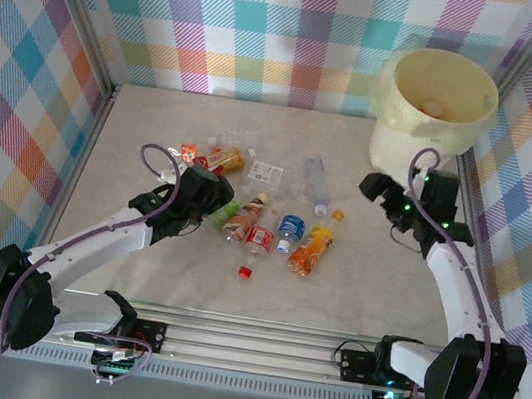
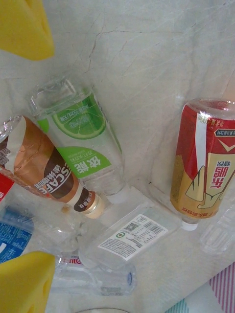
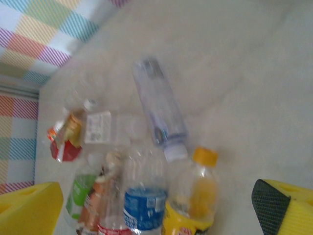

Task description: Put the plastic bottles in the bin

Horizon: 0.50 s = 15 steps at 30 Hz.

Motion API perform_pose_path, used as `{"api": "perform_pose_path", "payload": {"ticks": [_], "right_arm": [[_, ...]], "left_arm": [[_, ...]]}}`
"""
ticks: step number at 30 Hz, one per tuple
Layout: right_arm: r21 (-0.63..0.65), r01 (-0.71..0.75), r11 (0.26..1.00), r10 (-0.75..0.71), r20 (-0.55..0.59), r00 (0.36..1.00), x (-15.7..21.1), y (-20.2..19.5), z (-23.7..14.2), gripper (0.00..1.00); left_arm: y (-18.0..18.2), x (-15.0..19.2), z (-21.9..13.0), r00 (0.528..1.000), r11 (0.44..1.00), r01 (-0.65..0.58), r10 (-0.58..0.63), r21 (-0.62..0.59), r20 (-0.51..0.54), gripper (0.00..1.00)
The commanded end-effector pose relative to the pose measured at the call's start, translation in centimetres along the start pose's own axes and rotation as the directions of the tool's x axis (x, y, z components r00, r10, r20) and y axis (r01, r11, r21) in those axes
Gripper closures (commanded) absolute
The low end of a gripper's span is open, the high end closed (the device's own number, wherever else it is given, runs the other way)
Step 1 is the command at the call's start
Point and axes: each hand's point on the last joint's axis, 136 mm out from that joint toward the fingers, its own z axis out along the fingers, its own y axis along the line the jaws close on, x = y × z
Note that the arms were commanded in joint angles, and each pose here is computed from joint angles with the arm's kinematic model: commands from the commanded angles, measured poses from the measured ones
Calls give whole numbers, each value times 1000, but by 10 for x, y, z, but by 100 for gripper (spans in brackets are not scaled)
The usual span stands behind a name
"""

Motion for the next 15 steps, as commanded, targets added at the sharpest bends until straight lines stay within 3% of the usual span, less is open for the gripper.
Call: {"api": "perform_pose_path", "payload": {"ticks": [1,10,15], "right_arm": [[16,-69,997,70,-44,997,23,-11,13,0],[-36,-213,976,206,-155,966,71,-16,58,0],[-25,-201,979,192,-204,960,85,-17,73,2]], "left_arm": [[13,-6,-2,999,998,49,-48,-49,24,0],[20,10,14,995,989,89,-93,-118,-34,0],[21,16,23,992,985,114,-120,-129,-44,0]]}}
